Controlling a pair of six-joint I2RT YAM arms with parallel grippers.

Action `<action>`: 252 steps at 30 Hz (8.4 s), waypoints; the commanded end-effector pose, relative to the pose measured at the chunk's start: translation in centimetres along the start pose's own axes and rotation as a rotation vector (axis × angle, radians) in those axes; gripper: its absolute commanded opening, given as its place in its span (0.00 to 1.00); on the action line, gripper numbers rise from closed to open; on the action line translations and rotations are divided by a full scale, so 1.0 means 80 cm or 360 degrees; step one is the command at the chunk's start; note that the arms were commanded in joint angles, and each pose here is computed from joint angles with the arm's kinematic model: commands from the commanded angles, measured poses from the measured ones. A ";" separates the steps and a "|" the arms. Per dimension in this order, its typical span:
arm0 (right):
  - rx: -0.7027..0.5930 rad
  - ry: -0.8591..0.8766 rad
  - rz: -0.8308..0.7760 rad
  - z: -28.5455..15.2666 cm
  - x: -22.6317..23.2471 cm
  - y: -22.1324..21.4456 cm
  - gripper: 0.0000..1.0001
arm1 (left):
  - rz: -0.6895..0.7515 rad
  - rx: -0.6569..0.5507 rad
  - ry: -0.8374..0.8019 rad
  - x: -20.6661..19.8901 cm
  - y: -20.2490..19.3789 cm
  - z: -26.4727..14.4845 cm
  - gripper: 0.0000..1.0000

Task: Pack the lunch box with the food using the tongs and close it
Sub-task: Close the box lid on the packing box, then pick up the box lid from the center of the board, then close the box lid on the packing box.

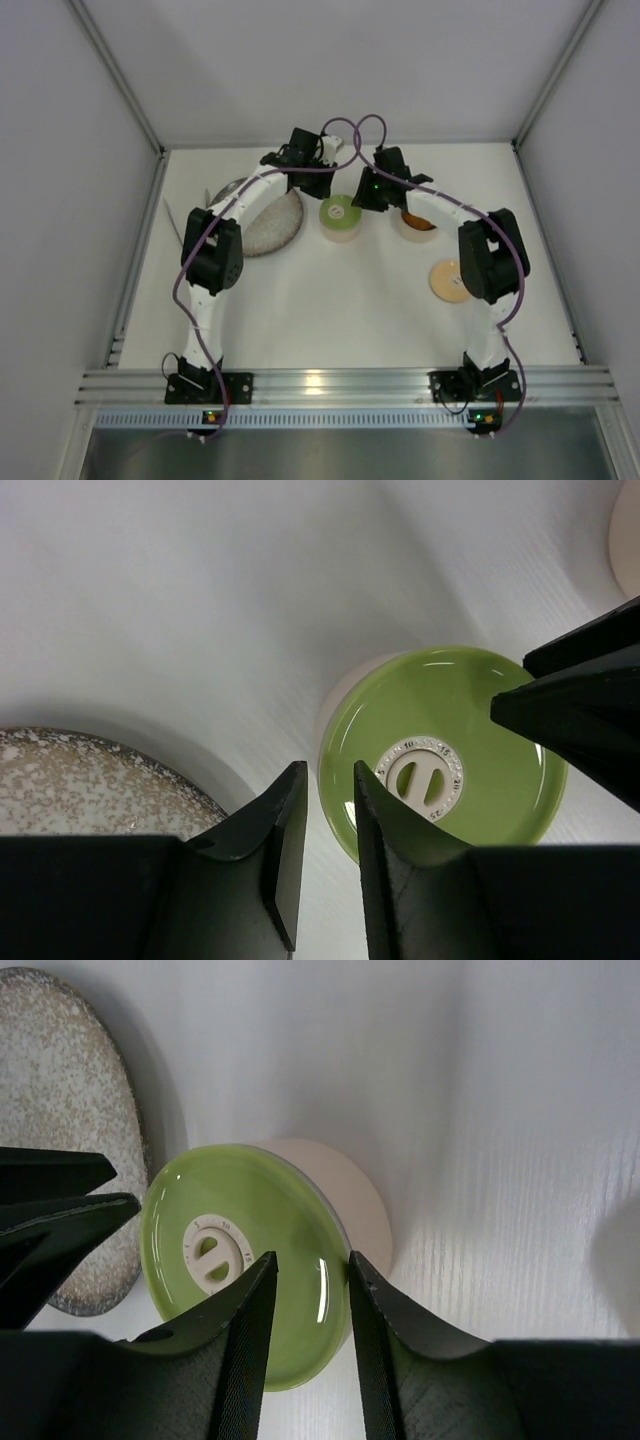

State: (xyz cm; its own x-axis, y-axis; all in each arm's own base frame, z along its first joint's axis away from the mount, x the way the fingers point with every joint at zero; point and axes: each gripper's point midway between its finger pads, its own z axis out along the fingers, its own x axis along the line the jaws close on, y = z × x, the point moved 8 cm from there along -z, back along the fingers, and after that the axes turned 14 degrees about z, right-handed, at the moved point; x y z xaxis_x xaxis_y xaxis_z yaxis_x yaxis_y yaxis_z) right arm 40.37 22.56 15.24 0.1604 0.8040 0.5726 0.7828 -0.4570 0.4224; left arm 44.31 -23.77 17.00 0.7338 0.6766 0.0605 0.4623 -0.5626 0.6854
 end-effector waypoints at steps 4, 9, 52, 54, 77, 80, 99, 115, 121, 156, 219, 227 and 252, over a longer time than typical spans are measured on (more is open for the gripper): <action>-0.0102 0.0106 -0.0102 -0.042 0.043 0.020 0.36 | 0.0041 -0.0135 0.0027 0.001 0.046 -0.050 0.32; -0.0161 0.0175 -0.0081 -0.061 0.057 0.030 0.34 | -0.0058 -0.0144 -0.0045 -0.003 0.042 -0.065 0.32; -0.0119 -0.0702 -0.0101 -0.291 -0.095 0.003 0.38 | -0.0187 -0.0127 0.0010 0.057 -0.002 -0.152 0.40; -0.0136 -0.0801 0.0036 -0.313 -0.137 -0.010 0.35 | -0.0189 -0.0126 -0.0008 0.056 -0.003 -0.151 0.40; 0.0366 -0.0668 -0.1289 -0.226 -0.297 -0.038 0.22 | -0.0090 -0.0176 -0.0027 0.057 0.002 -0.157 0.40; 0.0291 -0.0557 -0.1398 -0.221 -0.300 -0.050 0.25 | -0.0099 -0.0170 -0.0037 0.055 0.000 -0.154 0.40; 0.0338 -0.0423 -0.1444 -0.195 -0.294 -0.033 0.21 | -0.0094 -0.0144 0.0002 0.058 -0.005 -0.153 0.41; 0.0425 -0.0448 -0.1387 -0.207 -0.306 -0.060 0.17 | -0.0086 -0.0139 -0.0017 0.057 -0.007 -0.148 0.41; 0.0489 -0.0399 -0.1350 -0.194 -0.304 -0.055 0.18 | -0.0079 -0.0136 -0.0008 0.058 -0.008 -0.149 0.41; 0.0353 -0.0371 -0.1043 -0.200 -0.279 -0.048 0.00 | -0.0095 -0.0140 -0.0020 0.058 -0.006 -0.146 0.41; -0.0155 0.0015 -0.0654 -0.100 -0.173 0.127 0.00 | -0.0089 -0.0044 0.0040 0.059 -0.024 -0.145 0.41; -0.0053 -0.0045 -0.0631 -0.088 -0.182 0.108 0.00 | -0.0083 -0.0044 0.0048 0.060 -0.023 -0.145 0.40; -0.0089 0.0097 -0.0606 -0.128 -0.149 0.124 0.00 | -0.0081 -0.0056 0.0054 0.060 -0.021 -0.147 0.40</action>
State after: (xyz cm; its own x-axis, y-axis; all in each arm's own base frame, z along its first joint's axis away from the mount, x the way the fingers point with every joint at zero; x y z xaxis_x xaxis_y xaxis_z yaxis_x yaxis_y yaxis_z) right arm 40.07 4.48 17.18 -0.1401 0.9026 0.4071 0.7829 -0.1507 0.6036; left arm 41.60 -14.13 22.19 0.6886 0.7251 0.0053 0.5355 -0.5134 0.6705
